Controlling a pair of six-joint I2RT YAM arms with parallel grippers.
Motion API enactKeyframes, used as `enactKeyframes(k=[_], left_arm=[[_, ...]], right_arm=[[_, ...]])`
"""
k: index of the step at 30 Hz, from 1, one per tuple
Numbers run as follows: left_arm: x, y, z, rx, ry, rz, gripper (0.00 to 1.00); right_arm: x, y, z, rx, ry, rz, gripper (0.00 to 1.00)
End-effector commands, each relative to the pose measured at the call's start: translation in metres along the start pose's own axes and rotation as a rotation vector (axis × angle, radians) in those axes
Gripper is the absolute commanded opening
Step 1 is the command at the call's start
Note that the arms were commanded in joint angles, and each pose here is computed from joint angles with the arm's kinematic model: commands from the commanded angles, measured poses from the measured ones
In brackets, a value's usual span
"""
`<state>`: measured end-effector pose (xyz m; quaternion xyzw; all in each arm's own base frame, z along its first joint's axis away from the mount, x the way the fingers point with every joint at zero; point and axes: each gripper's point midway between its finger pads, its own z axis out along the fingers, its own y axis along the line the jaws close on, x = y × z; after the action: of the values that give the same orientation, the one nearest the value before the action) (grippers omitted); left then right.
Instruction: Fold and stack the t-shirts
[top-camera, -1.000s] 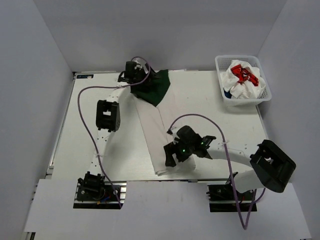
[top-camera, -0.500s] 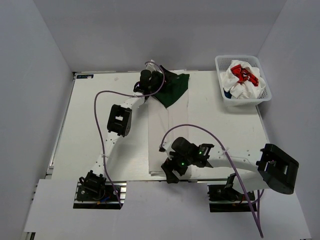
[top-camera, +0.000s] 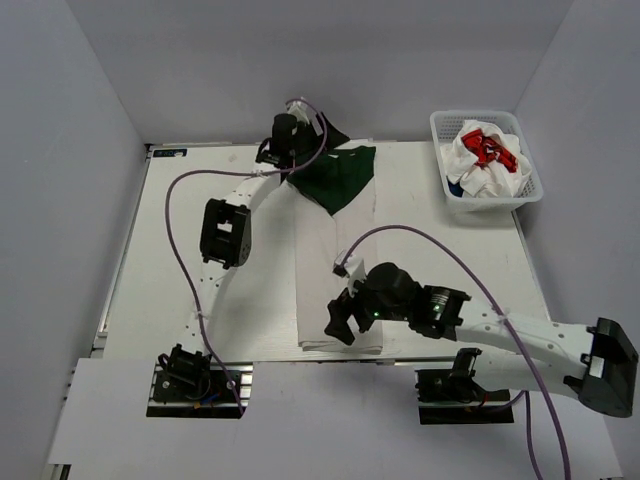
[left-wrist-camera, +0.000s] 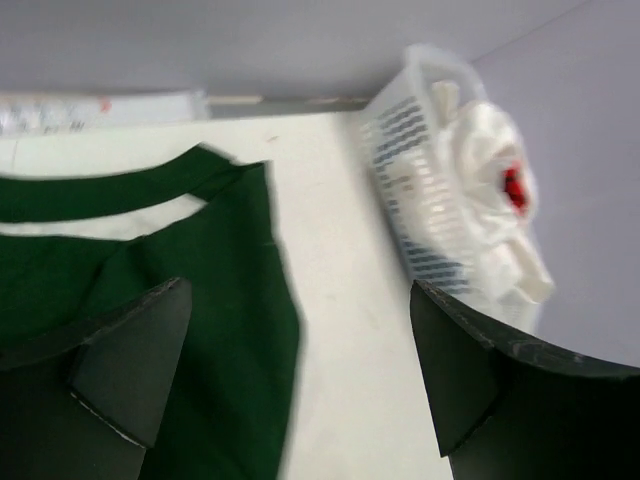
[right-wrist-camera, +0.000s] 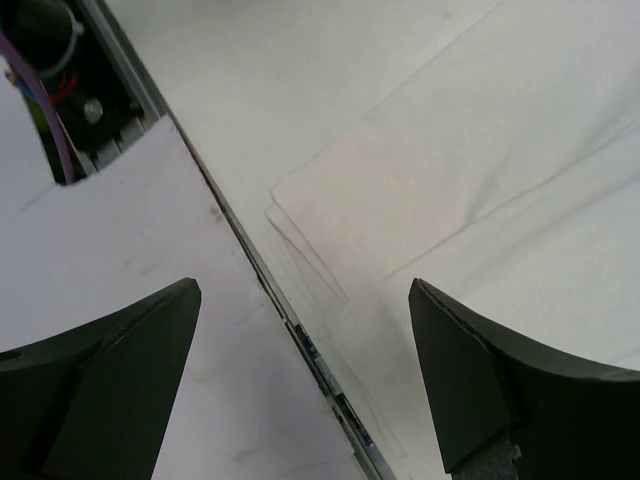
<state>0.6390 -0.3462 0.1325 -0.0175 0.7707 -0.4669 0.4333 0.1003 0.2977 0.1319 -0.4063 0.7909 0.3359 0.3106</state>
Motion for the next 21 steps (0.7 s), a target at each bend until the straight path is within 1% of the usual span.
enactKeyframes(k=[1,3,4,5,6,7,8,9,10,11,12,13,15,16,17,18,20,21], left_arm=[[-0.116,-0.156,-0.085,0.14,-0.148,0.216,1.0],[-0.111,-0.177,-0.108,0.167,-0.092,0.241,1.0],[-0.104,-0.19,-0.132,0.166,-0.057,0.248,1.0],[-0.087,-0.192,-0.147,0.16,0.007,0.222,1.0],[-0.072,-0.196,-0.16,0.155,0.046,0.206,1.0],[-0.028,-0.16,-0.169,0.08,0.141,0.139,1.0],[-0.031,-0.193,-0.205,0.121,0.104,0.171,1.0],[0.022,-0.157,-0.218,0.045,0.186,0.116,1.0],[0.034,-0.151,-0.233,0.006,0.166,0.096,1.0],[0.049,-0.154,-0.246,0.006,0.16,0.088,1.0],[0.076,-0.142,-0.278,-0.035,0.174,0.056,1.0],[0.091,-0.137,-0.289,-0.065,0.176,0.025,1.0],[0.136,-0.121,-0.321,-0.126,0.232,-0.035,1.0],[0.152,-0.118,-0.33,-0.126,0.26,-0.061,1.0],[0.175,-0.117,-0.34,-0.138,0.318,-0.109,1.0],[0.204,-0.104,-0.353,-0.17,0.383,-0.146,1.0],[0.227,-0.101,-0.371,-0.202,0.435,-0.196,1.0],[0.254,-0.088,-0.385,-0.255,0.498,-0.221,1.0]], right_arm=[[-0.021,-0.008,-0.012,0.076,-0.117,0.09,0.9],[-0.013,-0.019,-0.019,0.151,-0.134,0.201,0.9],[-0.013,-0.031,-0.023,0.217,-0.16,0.277,0.9],[-0.011,-0.042,-0.025,0.282,-0.177,0.308,0.9],[-0.001,-0.047,-0.028,0.31,-0.181,0.353,0.9],[0.006,-0.057,-0.031,0.365,-0.182,0.391,0.9],[0.01,-0.058,-0.032,0.373,-0.185,0.413,0.9],[0.025,-0.062,-0.032,0.396,-0.156,0.456,0.9],[0.029,-0.063,-0.032,0.403,-0.148,0.47,0.9],[0.035,-0.066,-0.032,0.418,-0.137,0.487,0.9],[0.045,-0.068,-0.033,0.439,-0.115,0.53,0.9],[0.054,-0.071,-0.034,0.459,-0.09,0.539,0.9],[0.068,-0.074,-0.035,0.484,-0.052,0.577,0.9],[0.078,-0.075,-0.035,0.499,-0.023,0.582,0.9],[0.081,-0.074,-0.035,0.494,-0.01,0.607,0.9],[0.089,-0.074,-0.035,0.498,0.009,0.616,0.9],[0.097,-0.071,-0.035,0.493,0.039,0.648,0.9],[0.1,-0.07,-0.036,0.488,0.043,0.658,0.9]])
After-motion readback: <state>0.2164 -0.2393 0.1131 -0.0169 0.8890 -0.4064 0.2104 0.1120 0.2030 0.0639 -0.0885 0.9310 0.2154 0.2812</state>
